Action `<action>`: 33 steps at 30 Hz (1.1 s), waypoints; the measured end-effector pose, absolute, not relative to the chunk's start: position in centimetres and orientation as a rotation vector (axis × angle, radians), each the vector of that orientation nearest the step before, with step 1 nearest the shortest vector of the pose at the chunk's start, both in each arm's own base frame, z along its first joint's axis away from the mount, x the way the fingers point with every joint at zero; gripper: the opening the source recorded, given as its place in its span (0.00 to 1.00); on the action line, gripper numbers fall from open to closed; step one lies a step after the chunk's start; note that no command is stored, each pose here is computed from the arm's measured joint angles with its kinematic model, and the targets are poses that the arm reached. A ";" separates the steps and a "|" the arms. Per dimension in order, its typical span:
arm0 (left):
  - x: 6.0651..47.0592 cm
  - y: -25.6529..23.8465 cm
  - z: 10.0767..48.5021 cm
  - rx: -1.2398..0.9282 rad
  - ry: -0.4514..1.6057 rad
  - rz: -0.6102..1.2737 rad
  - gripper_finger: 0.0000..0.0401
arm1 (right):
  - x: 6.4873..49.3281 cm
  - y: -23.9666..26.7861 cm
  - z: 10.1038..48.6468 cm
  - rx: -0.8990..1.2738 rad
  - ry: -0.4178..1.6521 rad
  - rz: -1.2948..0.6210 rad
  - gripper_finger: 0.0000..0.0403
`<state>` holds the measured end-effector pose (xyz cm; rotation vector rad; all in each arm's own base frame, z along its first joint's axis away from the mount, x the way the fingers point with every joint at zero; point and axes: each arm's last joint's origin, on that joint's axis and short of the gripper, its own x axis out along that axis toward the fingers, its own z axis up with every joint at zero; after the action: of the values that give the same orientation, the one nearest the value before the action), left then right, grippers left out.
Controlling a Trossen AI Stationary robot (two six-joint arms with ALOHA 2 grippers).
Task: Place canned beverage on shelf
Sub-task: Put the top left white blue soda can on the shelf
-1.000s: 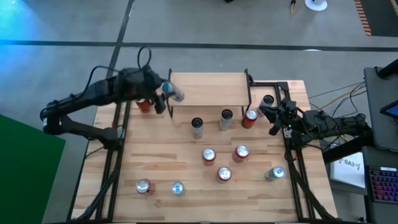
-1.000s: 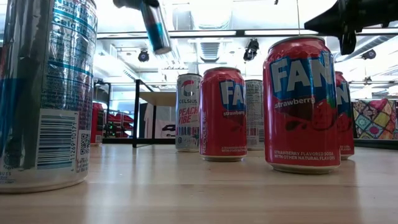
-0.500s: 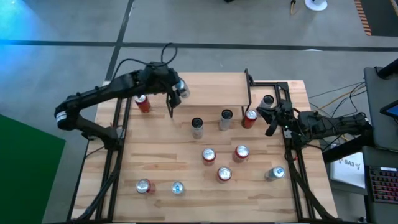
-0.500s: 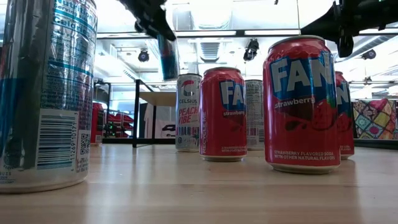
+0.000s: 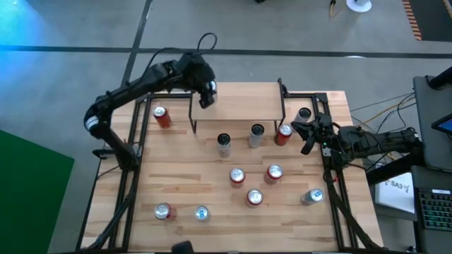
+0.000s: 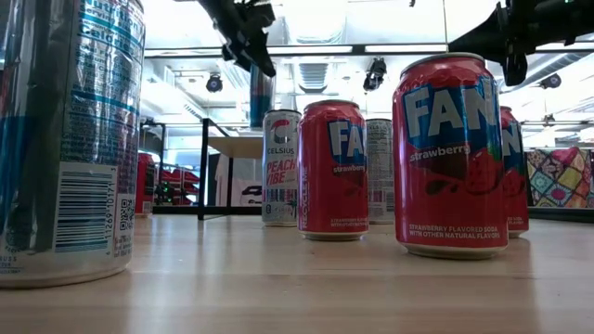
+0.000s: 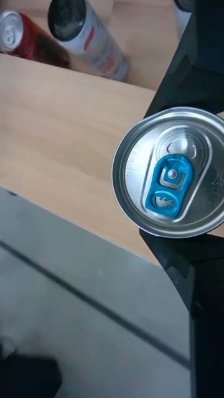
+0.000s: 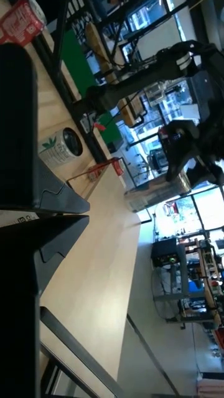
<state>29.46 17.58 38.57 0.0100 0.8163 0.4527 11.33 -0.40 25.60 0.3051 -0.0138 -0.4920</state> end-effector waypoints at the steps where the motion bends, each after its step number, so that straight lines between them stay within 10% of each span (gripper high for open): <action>1: 29.5 17.9 38.6 -0.004 0.824 0.441 0.55 | 11.3 -0.4 25.6 0.305 -0.013 -0.492 0.02; 33: 27.6 17.2 39.1 -0.093 0.853 0.362 0.55 | 11.8 -0.3 25.2 0.293 0.024 -0.498 0.02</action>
<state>27.64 17.21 39.13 -0.0931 0.8532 0.3619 11.83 -0.34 25.22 0.2932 0.0243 -0.4981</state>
